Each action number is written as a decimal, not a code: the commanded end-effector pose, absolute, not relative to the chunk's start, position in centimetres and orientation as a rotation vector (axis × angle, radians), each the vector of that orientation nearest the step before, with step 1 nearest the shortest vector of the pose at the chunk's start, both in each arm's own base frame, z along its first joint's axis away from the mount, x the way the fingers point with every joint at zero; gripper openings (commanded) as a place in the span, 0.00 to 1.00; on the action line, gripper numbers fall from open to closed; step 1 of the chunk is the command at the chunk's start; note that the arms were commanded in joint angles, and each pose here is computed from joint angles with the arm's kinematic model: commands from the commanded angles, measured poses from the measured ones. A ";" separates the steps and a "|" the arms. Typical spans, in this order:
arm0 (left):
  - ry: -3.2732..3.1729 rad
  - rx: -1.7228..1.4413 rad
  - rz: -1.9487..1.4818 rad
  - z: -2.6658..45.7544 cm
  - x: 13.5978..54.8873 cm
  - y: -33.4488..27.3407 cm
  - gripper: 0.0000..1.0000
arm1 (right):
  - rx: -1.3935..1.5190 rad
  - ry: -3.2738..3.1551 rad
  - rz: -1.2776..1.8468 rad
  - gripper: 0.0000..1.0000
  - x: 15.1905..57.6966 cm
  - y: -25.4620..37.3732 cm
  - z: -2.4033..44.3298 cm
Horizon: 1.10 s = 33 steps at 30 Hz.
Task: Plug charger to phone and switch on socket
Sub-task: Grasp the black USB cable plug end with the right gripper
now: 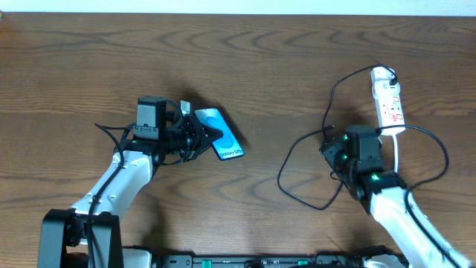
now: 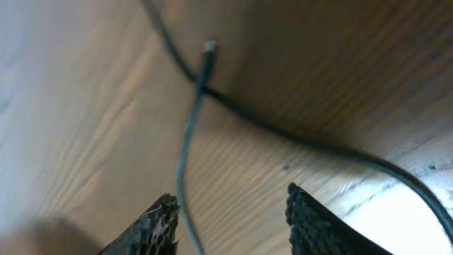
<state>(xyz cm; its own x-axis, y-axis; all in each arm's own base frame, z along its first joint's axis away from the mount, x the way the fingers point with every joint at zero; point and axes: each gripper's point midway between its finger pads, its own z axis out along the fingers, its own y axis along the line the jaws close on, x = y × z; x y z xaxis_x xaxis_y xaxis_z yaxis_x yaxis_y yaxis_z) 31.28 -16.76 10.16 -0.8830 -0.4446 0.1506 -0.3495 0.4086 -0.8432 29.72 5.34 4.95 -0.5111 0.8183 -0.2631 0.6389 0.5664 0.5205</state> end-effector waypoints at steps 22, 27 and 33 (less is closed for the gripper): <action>2.542 -0.664 -1.537 11.0 31.2 -17.1 0.08 | 1.649 2.291 0.532 0.36 34.4 7.2 -2.5; 2.542 -0.661 -1.545 11.0 31.1 -17.1 0.08 | 1.665 2.316 0.535 0.30 34.1 7.6 -3.3; 2.542 -0.661 -1.545 11.0 31.1 -17.1 0.07 | 1.676 2.331 0.515 0.04 33.8 7.5 -3.9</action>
<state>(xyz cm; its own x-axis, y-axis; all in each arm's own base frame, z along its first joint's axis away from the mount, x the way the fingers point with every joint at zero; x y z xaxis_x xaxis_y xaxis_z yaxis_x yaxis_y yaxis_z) 31.21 -16.84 10.24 -0.8850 -0.4395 0.1538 -0.3482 0.4052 -0.8453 36.73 8.04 -0.24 -0.3336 0.9427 -0.0045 0.8017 0.2862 0.5247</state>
